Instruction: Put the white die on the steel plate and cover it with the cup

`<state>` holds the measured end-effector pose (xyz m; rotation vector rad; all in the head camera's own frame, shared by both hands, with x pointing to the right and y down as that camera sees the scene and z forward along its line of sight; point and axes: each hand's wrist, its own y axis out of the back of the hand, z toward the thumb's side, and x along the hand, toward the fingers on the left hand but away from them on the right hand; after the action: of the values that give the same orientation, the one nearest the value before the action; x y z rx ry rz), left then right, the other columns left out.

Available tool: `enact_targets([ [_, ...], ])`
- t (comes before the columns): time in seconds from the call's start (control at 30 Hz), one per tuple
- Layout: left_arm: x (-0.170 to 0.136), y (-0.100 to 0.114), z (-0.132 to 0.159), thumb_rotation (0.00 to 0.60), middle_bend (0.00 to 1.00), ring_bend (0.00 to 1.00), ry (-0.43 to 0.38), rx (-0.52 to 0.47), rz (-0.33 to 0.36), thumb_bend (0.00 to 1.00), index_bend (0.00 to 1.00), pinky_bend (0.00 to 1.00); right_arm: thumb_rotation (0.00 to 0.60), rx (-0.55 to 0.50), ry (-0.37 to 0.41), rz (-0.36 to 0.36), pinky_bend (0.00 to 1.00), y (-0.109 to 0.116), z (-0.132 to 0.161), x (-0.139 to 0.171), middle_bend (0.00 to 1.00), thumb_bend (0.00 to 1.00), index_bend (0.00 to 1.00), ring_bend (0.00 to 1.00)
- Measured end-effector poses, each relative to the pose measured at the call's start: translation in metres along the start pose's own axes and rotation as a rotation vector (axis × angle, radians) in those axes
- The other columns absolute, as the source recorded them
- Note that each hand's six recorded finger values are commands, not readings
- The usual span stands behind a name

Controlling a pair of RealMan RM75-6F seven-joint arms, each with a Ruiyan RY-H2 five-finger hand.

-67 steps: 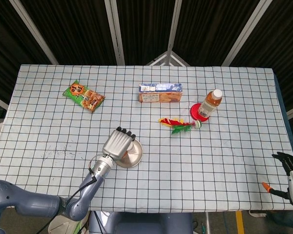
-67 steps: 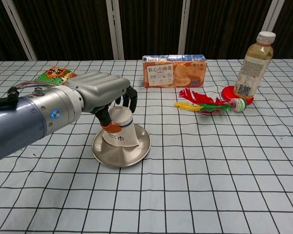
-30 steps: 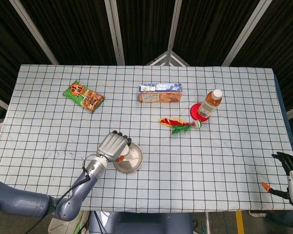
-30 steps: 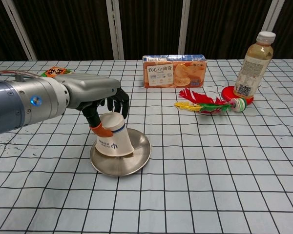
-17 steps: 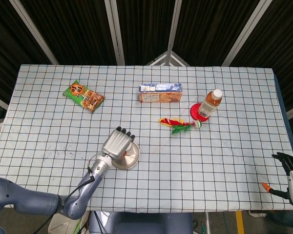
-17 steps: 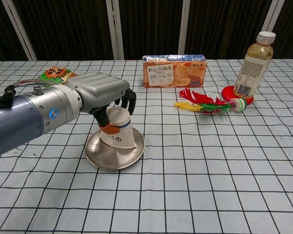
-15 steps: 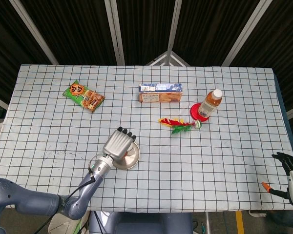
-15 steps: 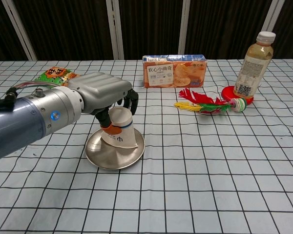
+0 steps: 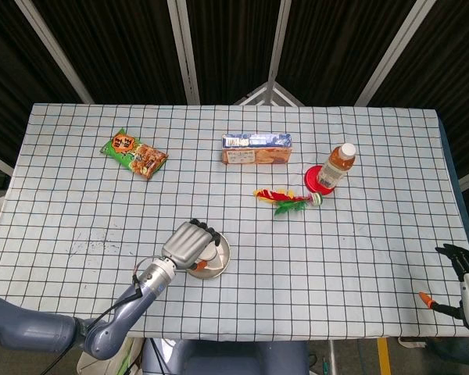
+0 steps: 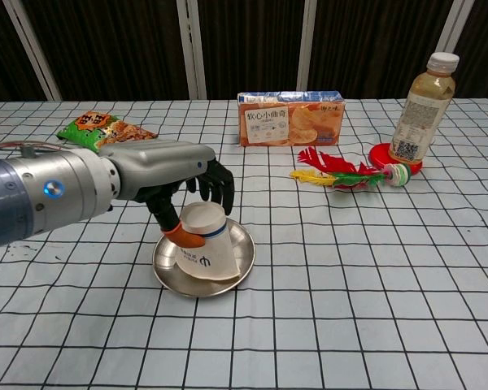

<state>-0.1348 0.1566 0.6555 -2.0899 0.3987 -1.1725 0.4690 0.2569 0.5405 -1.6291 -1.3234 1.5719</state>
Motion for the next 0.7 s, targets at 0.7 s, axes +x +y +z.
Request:
enact_targets([
  [0.7,-0.004,0.007,-0.025,0.6,0.42,0.29,0.074,0.085,-0.025,0.42,0.43,0.25,0.6,-0.005,-0.006,0.013,0.0,-0.003,-0.001,-0.001,0.19,0.1,0.22,0.13],
])
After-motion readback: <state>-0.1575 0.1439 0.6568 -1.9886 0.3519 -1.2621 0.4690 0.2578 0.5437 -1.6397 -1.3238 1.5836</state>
